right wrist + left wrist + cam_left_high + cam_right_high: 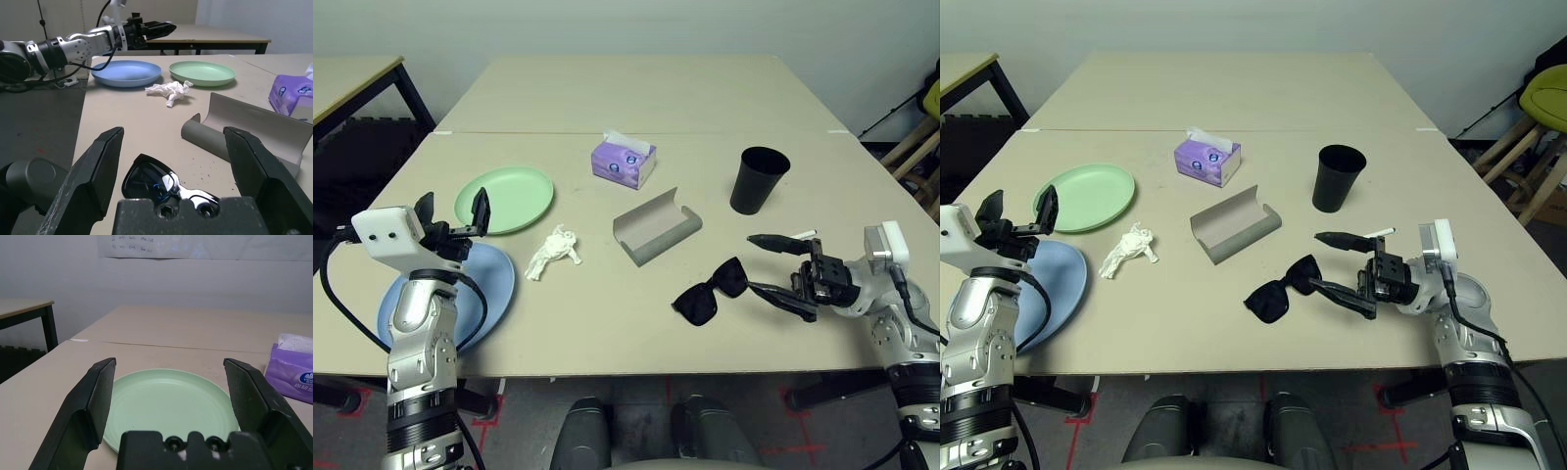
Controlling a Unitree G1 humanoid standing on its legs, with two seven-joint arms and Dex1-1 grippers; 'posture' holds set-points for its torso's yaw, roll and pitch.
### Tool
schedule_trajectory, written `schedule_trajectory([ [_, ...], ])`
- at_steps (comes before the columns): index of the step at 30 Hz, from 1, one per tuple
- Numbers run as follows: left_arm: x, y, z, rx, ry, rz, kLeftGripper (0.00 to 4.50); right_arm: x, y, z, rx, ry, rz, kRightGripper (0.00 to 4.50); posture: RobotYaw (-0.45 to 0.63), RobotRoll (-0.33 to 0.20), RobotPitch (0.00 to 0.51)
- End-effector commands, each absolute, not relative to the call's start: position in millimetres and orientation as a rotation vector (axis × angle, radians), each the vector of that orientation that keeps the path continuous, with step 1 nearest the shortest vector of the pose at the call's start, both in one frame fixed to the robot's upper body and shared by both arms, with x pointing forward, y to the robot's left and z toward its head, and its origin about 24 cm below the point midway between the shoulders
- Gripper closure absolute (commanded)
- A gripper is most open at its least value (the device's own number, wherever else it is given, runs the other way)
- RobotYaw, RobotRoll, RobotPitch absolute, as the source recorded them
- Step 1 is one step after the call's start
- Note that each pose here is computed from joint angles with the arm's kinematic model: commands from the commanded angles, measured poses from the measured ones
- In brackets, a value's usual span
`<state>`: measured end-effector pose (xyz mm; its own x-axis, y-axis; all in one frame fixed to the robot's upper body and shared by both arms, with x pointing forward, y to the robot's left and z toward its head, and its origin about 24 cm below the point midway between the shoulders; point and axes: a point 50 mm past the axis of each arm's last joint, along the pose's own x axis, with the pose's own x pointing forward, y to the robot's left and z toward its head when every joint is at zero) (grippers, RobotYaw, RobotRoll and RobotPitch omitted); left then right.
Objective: Organize and tidy the items on the table.
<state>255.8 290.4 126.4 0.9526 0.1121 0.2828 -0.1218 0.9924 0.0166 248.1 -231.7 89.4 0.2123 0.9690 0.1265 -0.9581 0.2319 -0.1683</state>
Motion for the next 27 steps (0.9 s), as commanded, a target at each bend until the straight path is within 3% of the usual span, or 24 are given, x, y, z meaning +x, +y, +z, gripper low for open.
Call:
schedule_trajectory([
  [1, 255.6, 292.2, 126.0, 0.045, -0.275, 0.118, 0.00, 246.2, -229.0, 89.1, -0.051, -0.258, 1.352, 0.03, 0.15, 0.000, 0.004],
  [27, 254.4, 294.5, 129.4, 0.054, -0.269, 0.108, 0.00, 243.0, -230.0, 80.0, -0.006, -0.319, 1.252, 0.03, 0.15, 0.000, 0.017],
])
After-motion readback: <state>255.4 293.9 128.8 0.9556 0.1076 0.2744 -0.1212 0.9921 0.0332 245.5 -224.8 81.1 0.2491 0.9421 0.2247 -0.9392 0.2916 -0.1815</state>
